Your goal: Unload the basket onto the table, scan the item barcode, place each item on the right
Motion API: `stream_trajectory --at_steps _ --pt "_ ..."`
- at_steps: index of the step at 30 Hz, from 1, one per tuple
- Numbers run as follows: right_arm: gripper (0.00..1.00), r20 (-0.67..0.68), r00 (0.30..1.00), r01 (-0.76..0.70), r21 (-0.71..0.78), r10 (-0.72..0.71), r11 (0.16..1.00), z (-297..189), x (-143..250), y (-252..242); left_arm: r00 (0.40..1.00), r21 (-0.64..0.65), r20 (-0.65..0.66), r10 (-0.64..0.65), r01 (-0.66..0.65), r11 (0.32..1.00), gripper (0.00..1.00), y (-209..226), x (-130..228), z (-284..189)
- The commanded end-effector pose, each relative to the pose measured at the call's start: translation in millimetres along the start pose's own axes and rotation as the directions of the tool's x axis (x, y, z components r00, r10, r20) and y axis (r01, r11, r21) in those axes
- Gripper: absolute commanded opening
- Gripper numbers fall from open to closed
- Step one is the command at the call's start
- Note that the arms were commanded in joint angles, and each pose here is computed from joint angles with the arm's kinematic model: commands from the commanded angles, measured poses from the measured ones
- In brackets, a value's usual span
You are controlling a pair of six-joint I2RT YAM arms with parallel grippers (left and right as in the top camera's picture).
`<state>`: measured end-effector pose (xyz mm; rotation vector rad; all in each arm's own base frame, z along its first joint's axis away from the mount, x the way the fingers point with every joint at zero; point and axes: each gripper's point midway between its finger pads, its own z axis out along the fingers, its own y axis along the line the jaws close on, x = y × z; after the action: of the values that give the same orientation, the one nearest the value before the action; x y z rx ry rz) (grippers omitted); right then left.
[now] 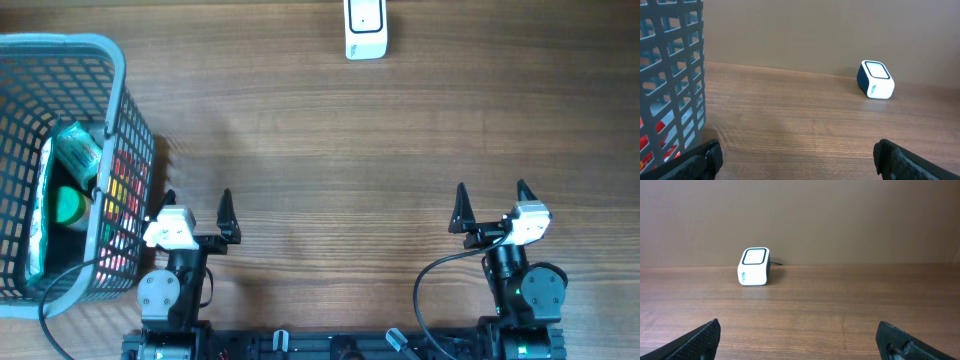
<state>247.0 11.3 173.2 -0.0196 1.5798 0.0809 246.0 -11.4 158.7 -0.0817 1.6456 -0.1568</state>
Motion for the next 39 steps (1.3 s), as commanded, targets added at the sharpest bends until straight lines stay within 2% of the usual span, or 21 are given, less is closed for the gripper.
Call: stream_trajectory --at_steps 1,15,22,26,29,33,35,39 --pt "1.00 0.006 1.000 0.013 -0.009 -0.013 1.000 0 -1 2 1.000 -0.024 0.001 0.019 -0.019 1.000 1.00 5 2 0" --pt "1.00 0.006 1.000 0.013 -0.009 -0.013 1.000 0 -1 2 1.000 -0.025 0.003 0.020 -0.020 0.999 1.00 5 1 0" --pt "1.00 0.006 1.000 0.013 -0.009 -0.013 1.000 0 -1 2 0.997 -0.012 0.069 0.020 -0.019 1.000 1.00 2 -15 0" --pt "1.00 0.006 1.000 0.013 -0.009 -0.013 1.000 0 -1 2 0.997 0.123 0.081 0.002 -0.013 0.992 1.00 -22 -24 -4" --pt "1.00 0.006 1.000 0.013 -0.009 -0.013 1.000 0 -1 2 0.995 0.146 0.103 0.004 -0.019 0.989 1.00 -29 -46 -11" --pt "1.00 0.006 1.000 0.013 -0.009 -0.013 1.000 0 -1 2 0.989 0.193 0.148 0.006 -0.035 0.981 1.00 -44 -93 -29" --pt "1.00 0.006 1.000 0.013 -0.009 -0.013 1.000 0 -1 2 0.991 0.253 0.135 0.008 -0.042 0.967 1.00 -58 -114 -35" --pt "1.00 0.006 1.000 0.013 -0.009 -0.013 1.000 0 -1 2 0.998 0.247 0.070 0.007 -0.024 0.969 1.00 -64 -150 -31"
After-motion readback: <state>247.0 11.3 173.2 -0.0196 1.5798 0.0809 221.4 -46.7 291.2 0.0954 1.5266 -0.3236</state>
